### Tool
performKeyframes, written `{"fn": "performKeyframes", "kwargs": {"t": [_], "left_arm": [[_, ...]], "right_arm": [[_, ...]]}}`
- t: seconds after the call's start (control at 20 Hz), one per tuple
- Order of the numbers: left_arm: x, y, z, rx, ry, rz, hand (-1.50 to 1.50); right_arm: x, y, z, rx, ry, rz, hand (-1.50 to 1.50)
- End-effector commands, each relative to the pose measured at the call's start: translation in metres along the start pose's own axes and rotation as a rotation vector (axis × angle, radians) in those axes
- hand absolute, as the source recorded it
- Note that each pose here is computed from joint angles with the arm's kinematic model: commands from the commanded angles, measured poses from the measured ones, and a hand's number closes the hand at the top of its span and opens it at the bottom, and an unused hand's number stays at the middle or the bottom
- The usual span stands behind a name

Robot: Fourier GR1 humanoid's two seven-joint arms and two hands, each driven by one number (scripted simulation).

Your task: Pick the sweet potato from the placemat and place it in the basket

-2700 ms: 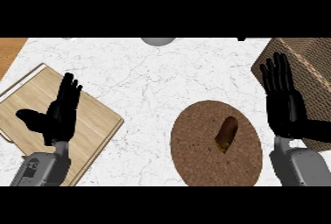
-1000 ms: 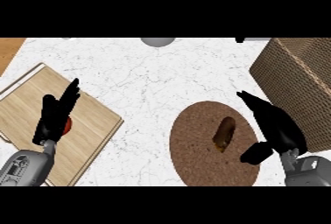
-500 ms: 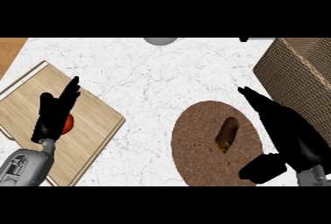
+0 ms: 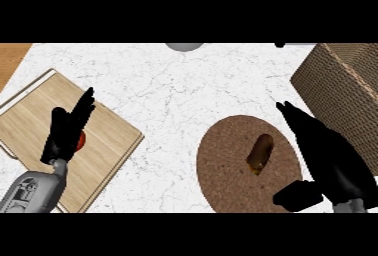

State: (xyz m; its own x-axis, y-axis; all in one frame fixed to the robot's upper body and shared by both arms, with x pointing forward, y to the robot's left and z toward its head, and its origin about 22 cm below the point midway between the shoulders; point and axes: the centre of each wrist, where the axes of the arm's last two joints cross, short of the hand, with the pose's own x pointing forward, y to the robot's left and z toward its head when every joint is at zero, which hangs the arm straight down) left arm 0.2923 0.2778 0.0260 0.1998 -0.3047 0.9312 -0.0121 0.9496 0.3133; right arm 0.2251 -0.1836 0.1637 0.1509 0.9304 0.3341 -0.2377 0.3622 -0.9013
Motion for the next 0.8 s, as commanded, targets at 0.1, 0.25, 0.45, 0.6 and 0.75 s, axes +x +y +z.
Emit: {"fn": "performKeyframes", "kwargs": {"t": [0.1, 0.25, 0.45, 0.6, 0.75], "left_arm": [[-0.003, 0.011, 0.001, -0.01, 0.0, 0.01, 0.0], [0.002, 0.01, -0.004, -0.021, -0.013, 0.006, 0.0], [-0.009, -0.01, 0.011, -0.004, -0.001, 0.019, 0.0], [0.0, 0.001, -0.001, 0.008, 0.007, 0.008, 0.0], [0.012, -0.016, -0.01, 0.0, -0.014, 0.006, 0.0]], "right_arm": [[-0.003, 0.013, -0.019, 0.03, 0.11, -0.005, -1.5], [-0.004, 0.044, -0.018, 0.058, 0.112, 0.011, -1.5], [-0.001, 0.041, -0.016, 0.042, 0.104, -0.007, -1.5], [-0.035, 0.072, -0.037, 0.035, 0.102, 0.011, -1.5], [-0.02, 0.056, -0.057, 0.032, 0.096, 0.002, -1.5]]}}
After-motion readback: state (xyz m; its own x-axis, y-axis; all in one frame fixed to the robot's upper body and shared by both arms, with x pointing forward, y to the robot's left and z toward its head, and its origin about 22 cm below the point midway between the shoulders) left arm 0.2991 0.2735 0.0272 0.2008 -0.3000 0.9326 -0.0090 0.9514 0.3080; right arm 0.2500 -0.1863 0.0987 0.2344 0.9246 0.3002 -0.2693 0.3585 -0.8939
